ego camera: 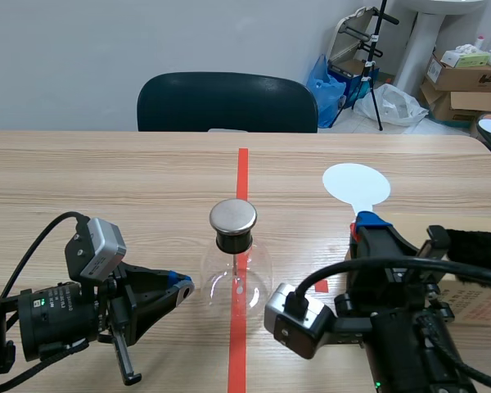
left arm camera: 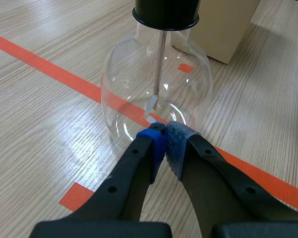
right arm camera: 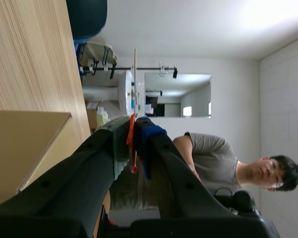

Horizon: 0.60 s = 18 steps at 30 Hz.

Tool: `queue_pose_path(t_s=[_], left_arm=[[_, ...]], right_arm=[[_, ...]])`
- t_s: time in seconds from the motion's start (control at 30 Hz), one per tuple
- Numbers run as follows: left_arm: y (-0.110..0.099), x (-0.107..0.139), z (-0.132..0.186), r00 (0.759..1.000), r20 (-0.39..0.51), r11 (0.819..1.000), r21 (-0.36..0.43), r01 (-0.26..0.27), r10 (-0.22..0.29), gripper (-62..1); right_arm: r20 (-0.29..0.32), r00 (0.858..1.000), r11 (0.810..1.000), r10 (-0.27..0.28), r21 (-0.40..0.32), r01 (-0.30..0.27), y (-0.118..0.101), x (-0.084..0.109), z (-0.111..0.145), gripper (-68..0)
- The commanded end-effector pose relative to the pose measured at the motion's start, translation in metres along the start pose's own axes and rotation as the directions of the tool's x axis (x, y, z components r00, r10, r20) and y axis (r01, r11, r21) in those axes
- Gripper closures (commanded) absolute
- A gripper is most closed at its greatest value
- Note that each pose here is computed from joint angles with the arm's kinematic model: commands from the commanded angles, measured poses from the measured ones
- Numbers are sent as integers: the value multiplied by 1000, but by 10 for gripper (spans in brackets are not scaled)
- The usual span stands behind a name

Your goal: Do the electroscope experiment

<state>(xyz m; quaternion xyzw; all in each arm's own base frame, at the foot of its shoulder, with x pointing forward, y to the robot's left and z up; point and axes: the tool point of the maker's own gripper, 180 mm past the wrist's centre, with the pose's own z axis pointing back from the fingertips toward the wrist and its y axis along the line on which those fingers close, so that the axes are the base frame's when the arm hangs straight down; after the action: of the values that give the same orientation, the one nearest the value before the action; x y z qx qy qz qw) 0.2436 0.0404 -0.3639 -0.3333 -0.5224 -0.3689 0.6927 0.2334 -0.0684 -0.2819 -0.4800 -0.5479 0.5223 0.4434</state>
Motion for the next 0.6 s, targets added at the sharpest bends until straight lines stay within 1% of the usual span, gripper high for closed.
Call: queue_pose_path(t_s=[0.0,0.13,0.23,0.33,0.43,0.57], left_arm=[[-2,11,-3,999,39,1000,-4,2,-2,-17],[-2,11,-3,999,39,1000,-4,2,-2,-17],[-2,11,-3,999,39,1000,-4,2,-2,-17],[-2,11,-3,999,39,1000,-4,2,-2,-17],[-2,11,-3,999,39,1000,-4,2,-2,-17],[-2,11,-3,999,39,1000,-4,2,-2,-17]], right_arm=[[18,1000,999,3,-39,-2,-10,0,-6,-9],[98,995,999,6,-39,-2,-10,15,-5,-9],[172,985,999,9,-39,-2,-10,28,-3,-9],[245,969,999,11,-39,-2,-10,41,0,-9],[310,951,999,14,-39,-2,-10,53,3,-9],[370,929,999,16,-39,-2,-10,64,7,-9]])
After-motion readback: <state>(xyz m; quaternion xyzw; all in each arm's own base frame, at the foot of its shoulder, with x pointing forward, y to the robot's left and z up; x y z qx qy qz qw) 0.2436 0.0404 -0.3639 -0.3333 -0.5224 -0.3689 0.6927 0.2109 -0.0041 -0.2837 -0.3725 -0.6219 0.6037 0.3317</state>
